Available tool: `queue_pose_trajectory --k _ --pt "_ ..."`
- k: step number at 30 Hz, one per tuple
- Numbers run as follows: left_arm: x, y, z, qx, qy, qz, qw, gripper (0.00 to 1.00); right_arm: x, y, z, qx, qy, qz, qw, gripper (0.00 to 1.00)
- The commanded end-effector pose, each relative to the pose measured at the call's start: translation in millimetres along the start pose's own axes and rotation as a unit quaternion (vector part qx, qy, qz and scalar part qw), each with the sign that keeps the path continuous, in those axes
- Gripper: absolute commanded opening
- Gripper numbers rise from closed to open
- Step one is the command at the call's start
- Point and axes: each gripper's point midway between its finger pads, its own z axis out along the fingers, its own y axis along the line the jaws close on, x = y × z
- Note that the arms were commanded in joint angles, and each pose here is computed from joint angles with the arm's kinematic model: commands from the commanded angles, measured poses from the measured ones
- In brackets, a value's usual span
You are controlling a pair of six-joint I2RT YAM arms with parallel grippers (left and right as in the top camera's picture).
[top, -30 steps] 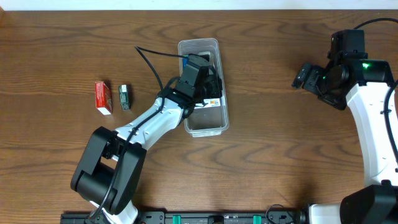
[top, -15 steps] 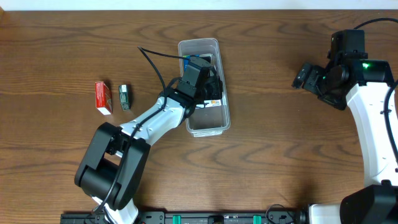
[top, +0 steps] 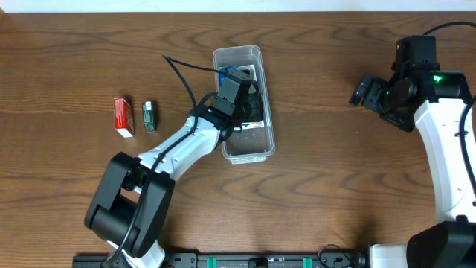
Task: Pack container
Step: 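Open left gripper and withdraw it left toward the red box, then grasp the red box on the table with the left gripper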
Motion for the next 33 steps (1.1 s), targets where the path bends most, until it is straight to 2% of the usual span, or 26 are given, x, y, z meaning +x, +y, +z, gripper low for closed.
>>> queue_pose_trajectory --k 1,8,16,24,30,32,33 --pt "11 24 1 -0.058 0.013 0.001 0.998 0.06 -2 -1 -3 -0.002 -0.005 0.007 1.0 0.99" --pt "19 42 -2 -0.104 0.021 -0.011 0.994 0.06 -2 -1 -3 -0.002 -0.005 0.007 1.0 0.99" --pt "2 30 -12 -0.09 -0.001 -0.011 0.996 0.06 -2 -1 -3 -0.002 -0.005 0.007 1.0 0.99" --pt "-29 0 -77 -0.056 -0.054 0.006 0.997 0.07 -2 -1 -3 -0.002 -0.005 0.007 1.0 0.99" --pt "-22 -2 -121 -0.061 -0.047 0.05 0.996 0.07 -2 -1 -3 -0.002 -0.005 0.007 1.0 0.99" --pt "-14 2 -130 -0.071 -0.03 0.078 0.994 0.29 -2 -1 -3 -0.002 -0.005 0.007 1.0 0.99" --pt "-8 6 -135 -0.078 -0.017 0.099 0.992 0.34 -2 -1 -3 -0.002 -0.005 0.007 1.0 0.99"
